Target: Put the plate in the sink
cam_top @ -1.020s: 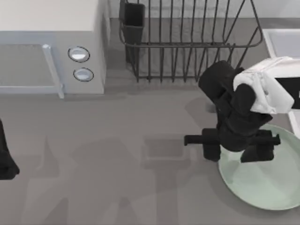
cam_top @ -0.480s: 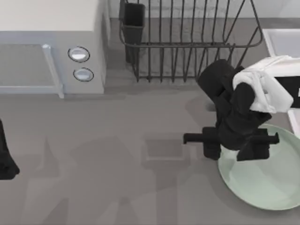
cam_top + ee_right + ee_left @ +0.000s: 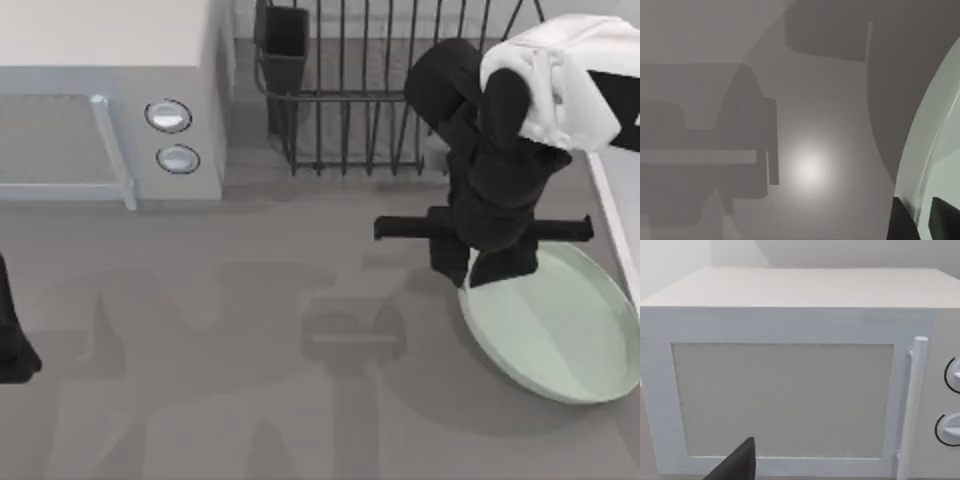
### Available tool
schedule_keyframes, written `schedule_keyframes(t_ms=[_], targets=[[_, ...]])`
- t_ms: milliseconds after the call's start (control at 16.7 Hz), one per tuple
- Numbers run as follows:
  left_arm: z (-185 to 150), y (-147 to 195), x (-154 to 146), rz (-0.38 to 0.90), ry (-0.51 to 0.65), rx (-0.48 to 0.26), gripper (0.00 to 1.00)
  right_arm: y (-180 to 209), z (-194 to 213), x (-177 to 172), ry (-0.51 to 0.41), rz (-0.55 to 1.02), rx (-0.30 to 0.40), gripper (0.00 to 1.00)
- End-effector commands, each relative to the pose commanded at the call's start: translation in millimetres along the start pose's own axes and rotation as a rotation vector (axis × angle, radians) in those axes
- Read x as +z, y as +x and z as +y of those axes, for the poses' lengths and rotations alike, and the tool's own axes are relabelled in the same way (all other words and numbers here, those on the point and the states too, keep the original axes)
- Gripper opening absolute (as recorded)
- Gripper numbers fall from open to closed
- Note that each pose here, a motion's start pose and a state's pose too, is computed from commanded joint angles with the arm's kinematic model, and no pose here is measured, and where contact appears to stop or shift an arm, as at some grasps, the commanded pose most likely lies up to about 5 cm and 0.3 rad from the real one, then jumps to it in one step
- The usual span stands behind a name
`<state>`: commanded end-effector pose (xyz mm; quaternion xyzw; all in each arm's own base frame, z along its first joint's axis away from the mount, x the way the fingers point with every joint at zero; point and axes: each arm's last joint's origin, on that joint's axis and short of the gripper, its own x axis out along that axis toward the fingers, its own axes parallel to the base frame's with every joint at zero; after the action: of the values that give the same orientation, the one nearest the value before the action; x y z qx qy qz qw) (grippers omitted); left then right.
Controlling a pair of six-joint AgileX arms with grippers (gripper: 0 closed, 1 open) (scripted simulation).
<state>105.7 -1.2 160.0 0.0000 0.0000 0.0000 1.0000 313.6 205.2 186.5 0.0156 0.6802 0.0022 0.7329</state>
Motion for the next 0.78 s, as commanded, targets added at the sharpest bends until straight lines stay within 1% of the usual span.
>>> schedule_keyframes(t_ms=[240,360,480,600,780], targets=[[0.0,0.0,0.0,0.000,0.000,0.000,1.00,-85.2,5.4,10.6,0.000,0.005,-0.003,0.00],[0.0,0.0,0.0,0.000,0.000,0.000,1.00,-126.2,1.2,6.9,0.000,0.001,-0.001,0.00],[0.0,0.0,0.0,0.000,0.000,0.000,1.00,-157.9,-5.2,0.2,0.000,-0.007,0.004,0.00],[0.0,0.0,0.0,0.000,0.000,0.000,1.00,-178.8,-11.4,-6.3,0.000,-0.015,0.010,0.00],[0.0,0.0,0.0,0.000,0.000,0.000,1.00,-188.1,-14.6,-9.7,0.000,-0.020,0.013,0.00]])
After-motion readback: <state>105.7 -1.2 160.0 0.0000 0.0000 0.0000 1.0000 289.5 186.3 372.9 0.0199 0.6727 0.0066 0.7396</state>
